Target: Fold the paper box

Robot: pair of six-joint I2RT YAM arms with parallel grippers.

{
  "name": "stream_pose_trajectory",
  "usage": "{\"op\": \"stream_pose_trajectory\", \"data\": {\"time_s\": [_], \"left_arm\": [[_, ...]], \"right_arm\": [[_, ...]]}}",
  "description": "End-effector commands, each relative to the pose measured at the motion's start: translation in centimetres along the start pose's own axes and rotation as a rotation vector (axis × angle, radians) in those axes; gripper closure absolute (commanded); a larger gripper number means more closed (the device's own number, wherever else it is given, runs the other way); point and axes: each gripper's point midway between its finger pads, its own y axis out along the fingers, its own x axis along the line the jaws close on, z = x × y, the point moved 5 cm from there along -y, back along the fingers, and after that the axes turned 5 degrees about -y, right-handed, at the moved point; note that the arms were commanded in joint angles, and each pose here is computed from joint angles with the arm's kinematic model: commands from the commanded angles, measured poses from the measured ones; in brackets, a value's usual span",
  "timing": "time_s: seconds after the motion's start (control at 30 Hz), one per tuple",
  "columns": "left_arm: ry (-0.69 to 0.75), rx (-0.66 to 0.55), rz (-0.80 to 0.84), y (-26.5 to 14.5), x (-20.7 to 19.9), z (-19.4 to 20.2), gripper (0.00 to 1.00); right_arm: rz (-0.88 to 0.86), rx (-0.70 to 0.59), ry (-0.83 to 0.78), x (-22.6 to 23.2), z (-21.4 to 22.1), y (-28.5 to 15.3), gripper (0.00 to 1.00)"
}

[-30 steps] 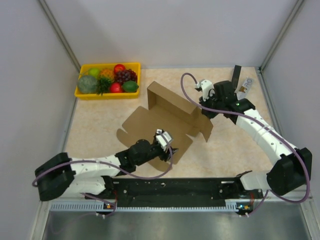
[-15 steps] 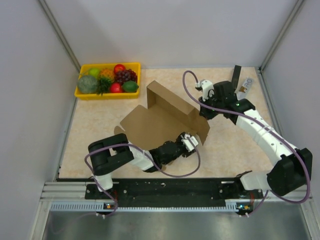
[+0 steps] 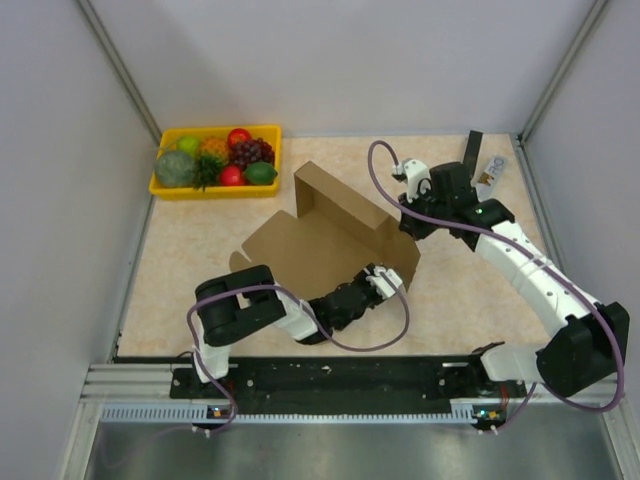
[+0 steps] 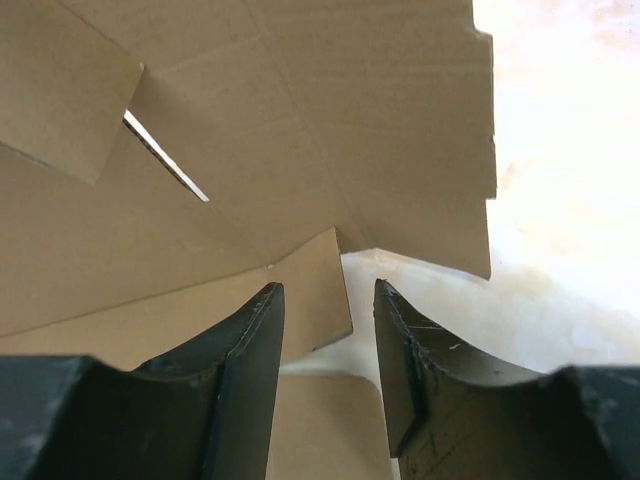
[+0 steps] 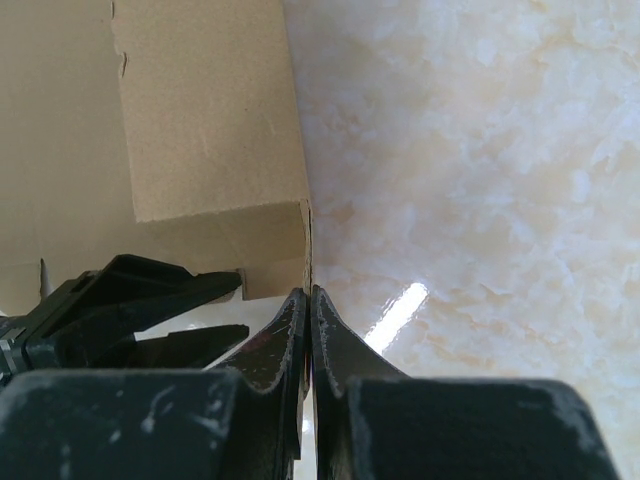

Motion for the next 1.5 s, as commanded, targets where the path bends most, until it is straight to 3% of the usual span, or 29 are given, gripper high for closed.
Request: {"op": "stream_pose_trajectory", "data": {"time_s": [0.0, 0.17, 0.53, 0.87, 1.0, 1.27, 1.47], "left_arm": [[-0.043, -0.066, 0.011, -0.5, -0.5, -0.7, 0.52], [-0.066, -0.019, 0.018, 0.5, -1.2, 0.2, 0.45], [-0.033, 0.076, -0.097, 1.7, -0.4, 2.2, 0.49], [-0.019, 0.068, -0.181, 2.0, 0.6, 1.7, 0.66], [-0.085, 0.047, -0.164, 1.7, 0.4, 0.9, 0.76], [-0.197, 0.004, -0.127, 1.5, -0.2, -0.4, 0.81], [-0.284, -0.004, -0.132, 1.5, -0.3, -0.3, 0.82]], "right_arm": [[-0.002, -0.052, -0.012, 0.4, -1.0, -0.9, 1.00], [-0.014, -0.050, -0.007, 0.6, -0.7, -0.8, 1.00], [-0.017, -0.064, -0.011, 0.8, -0.9, -1.3, 1.00], [-0.002, -0.047, 0.015, 0.7, -0.3, -1.1, 1.00], [0.051, -0.031, 0.040, 0.3, 0.5, -1.3, 0.91], [0.104, 0.013, 0.121, 0.2, 2.3, -0.9, 0.80], [0.148, 0.012, 0.256, 0.5, 2.2, -0.8, 1.00]]}}
